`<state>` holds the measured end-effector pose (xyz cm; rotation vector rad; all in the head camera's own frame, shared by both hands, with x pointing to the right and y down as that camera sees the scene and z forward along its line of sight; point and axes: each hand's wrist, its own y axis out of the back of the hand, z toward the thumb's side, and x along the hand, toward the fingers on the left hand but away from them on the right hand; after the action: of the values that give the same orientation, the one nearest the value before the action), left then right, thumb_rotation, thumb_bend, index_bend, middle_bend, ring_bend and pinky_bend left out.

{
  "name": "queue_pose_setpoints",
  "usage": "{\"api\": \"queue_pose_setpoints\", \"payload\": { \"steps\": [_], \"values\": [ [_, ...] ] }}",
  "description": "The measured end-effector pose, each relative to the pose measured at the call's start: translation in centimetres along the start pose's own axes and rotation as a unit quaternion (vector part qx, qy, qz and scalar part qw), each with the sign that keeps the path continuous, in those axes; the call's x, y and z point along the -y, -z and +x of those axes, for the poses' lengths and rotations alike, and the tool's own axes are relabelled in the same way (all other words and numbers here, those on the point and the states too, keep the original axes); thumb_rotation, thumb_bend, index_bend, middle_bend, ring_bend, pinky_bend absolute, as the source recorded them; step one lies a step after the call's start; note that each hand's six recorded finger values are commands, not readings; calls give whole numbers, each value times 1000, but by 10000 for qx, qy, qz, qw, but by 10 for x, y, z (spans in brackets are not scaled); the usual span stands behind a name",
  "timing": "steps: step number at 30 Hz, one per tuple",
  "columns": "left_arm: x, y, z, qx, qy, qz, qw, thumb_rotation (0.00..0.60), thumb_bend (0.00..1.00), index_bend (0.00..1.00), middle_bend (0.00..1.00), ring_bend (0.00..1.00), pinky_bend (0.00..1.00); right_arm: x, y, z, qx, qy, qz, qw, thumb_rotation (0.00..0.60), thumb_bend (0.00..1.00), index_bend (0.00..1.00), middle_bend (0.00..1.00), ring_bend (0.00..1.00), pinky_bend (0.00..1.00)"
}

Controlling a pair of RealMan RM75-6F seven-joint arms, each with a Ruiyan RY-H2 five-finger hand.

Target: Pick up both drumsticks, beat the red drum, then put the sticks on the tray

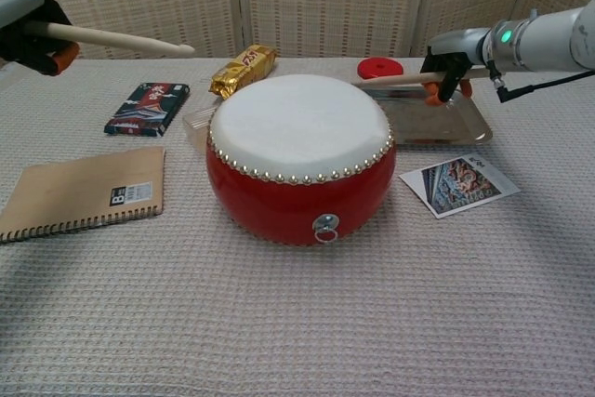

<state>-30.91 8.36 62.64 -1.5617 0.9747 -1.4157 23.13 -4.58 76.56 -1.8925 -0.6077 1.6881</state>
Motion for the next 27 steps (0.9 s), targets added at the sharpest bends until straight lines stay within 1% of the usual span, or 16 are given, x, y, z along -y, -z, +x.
{"api": "queue_pose_setpoints", "payload": {
  "steps": [3,7,10,13,15,20,27],
  "values": [
    [-1,2,0,-19,-13,-6,10000,600,605,972,1000,1000,1000,1,0,-4,64,-10,-42,10000,600,329,501,475,289,512],
    [-1,3,1,-23,-14,-24,10000,600,607,973,1000,1000,1000,7,3,-7,159,-73,-67,9998,600,329,408,416,242,487],
    [-1,2,1,-11,-18,-28,10000,600,608,972,1000,1000,1000,12,6,-9,228,-115,-37,9997,600,323,311,364,194,449],
    [-1,2,1,-12,-12,-34,10000,600,606,972,1000,1000,1000,17,7,-10,269,-151,34,9995,600,292,185,295,128,390],
    [-1,2,1,-13,-7,-29,10000,600,606,972,1000,1000,1000,18,6,-11,278,-153,55,9995,600,251,112,251,91,350],
    [-1,1,1,2,-2,-33,10000,600,607,972,1000,1000,1000,17,6,-12,287,-166,8,9994,600,171,21,193,52,303],
    [-3,0,2,11,-34,-47,10000,600,607,972,1000,1000,1000,19,7,-11,273,-230,63,9993,600,156,12,184,42,292]
  ]
}}
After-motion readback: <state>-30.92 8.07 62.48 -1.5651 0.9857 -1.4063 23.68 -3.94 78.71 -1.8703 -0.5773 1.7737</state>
